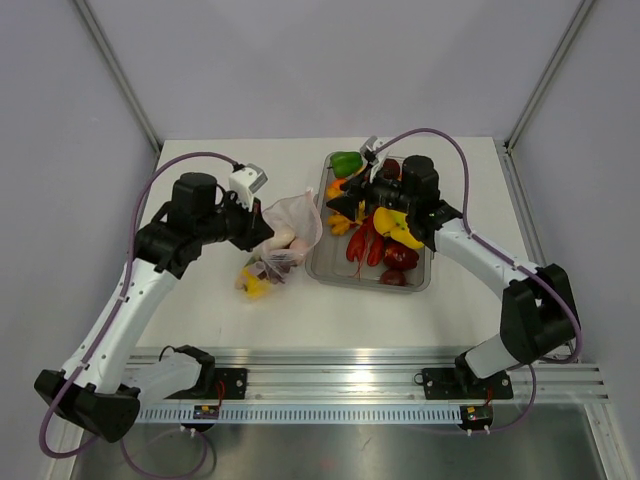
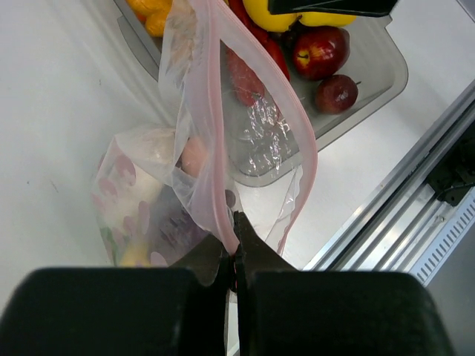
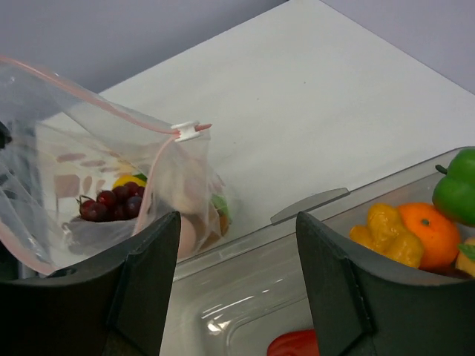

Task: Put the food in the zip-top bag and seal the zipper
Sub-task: Zip the zipper food storage bag at the center of the board.

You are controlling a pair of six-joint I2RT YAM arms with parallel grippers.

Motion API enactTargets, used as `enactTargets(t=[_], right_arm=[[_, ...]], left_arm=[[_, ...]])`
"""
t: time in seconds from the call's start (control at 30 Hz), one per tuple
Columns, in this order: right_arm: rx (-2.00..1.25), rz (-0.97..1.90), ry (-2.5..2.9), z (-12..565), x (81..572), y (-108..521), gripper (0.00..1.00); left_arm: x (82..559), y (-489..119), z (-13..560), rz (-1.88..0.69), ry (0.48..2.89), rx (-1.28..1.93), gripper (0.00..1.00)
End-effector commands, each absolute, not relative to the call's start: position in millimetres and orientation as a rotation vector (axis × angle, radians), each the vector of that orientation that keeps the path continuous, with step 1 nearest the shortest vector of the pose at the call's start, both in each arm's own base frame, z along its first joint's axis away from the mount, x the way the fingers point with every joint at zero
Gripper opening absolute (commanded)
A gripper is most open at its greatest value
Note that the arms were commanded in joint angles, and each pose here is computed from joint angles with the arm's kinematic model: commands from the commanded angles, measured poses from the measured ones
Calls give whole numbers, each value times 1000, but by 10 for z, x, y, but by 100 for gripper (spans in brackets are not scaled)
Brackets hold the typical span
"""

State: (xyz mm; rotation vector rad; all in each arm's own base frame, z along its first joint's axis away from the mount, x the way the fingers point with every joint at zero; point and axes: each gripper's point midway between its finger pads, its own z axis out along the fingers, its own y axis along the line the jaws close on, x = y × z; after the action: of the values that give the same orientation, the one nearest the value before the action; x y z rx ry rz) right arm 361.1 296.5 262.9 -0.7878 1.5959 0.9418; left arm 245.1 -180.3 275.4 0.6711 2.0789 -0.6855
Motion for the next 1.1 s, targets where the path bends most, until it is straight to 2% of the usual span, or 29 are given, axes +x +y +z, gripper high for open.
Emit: enactTargets(t=[0.0,0.13,0.37,0.6,0.83,0.93,0.97,1.0,1.07], right_arm=[[-959,874,1381,2797,3736,3079,71],[-1058,833,1363,2637,3814,3121,71],[-1276,977,1227,2659,3478,3308,74],[-1372,1031,1129,2761,3160,3584,75],[-1357,975,1111,2748,3191,3777,74],[-1335,963,1120,2745,3223,3788,68],[-1328,958,1119,2754,3233,3794,62],[-1316,954,1126,2766,3247,3791,52],[-1302,937,1140,2755,3282,3782,42]], left_arm=[[2379,-1860,3138,-730,1920,754,0],[2361,-1840,3107,-728,1930,753,0],[2402,-1813,3079,-715,1950,762,0],[2471,-1870,2991,-746,1987,776,0],[2502,-1883,2944,-751,2000,779,0],[2512,-1872,2928,-740,2005,776,0],[2515,-1868,2920,-737,2007,774,0],[2518,-1866,2925,-735,2006,773,0],[2521,-1864,2924,-732,2005,775,0]])
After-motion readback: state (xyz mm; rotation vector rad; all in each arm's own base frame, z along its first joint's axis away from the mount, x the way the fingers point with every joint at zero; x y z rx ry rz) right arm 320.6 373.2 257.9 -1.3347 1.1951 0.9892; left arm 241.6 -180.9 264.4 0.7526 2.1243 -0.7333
